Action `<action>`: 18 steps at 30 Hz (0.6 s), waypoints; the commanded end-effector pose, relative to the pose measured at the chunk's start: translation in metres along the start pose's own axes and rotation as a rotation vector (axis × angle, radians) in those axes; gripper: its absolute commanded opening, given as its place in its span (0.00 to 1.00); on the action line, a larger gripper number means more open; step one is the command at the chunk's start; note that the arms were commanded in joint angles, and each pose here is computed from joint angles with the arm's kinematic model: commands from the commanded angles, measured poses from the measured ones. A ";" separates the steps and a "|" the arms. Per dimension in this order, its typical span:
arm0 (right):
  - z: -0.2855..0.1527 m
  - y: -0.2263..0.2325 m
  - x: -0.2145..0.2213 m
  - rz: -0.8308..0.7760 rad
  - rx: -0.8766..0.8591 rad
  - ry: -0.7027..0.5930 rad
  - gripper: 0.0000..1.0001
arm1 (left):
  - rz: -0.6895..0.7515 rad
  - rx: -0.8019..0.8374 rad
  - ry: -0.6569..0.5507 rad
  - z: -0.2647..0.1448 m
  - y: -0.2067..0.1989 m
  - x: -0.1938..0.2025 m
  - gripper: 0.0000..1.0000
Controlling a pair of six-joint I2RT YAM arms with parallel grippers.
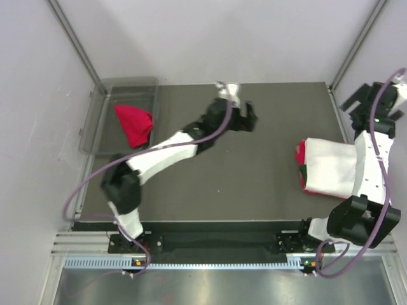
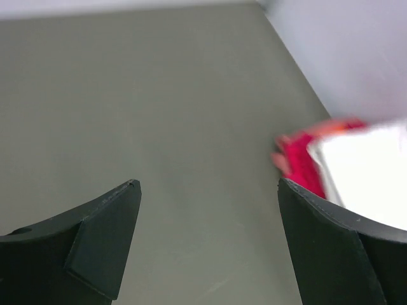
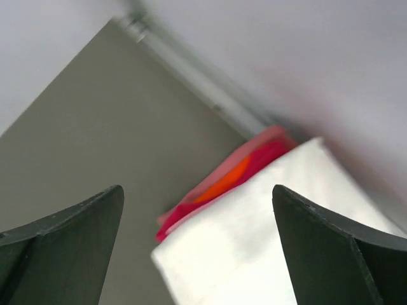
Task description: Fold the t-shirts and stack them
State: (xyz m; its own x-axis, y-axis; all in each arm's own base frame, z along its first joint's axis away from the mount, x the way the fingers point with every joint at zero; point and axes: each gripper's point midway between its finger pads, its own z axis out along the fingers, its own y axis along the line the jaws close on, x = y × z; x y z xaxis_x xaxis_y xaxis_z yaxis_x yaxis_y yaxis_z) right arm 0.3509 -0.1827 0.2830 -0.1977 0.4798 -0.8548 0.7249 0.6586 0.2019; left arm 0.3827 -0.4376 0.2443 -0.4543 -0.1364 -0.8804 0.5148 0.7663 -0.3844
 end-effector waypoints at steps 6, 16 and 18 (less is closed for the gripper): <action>-0.053 0.143 0.079 -0.272 -0.454 0.090 1.00 | 0.033 -0.406 -0.086 -0.137 0.152 -0.015 0.93; -0.133 0.194 0.206 -0.400 -0.888 0.050 1.00 | -0.085 -0.550 -0.151 -0.225 0.226 0.058 0.97; -0.143 0.191 0.221 -0.360 -0.975 0.048 1.00 | -0.096 -0.542 -0.213 -0.235 0.228 0.058 0.98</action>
State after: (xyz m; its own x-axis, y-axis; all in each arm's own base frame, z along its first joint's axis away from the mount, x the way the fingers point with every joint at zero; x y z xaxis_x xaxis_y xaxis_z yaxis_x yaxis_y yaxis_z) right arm 0.3468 0.1183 0.1711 -0.5014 0.1069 -0.8586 -0.1304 0.9717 0.1971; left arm 0.3013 -0.1307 0.1498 -0.4208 -0.2106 -0.8824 0.0230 0.9699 -0.2424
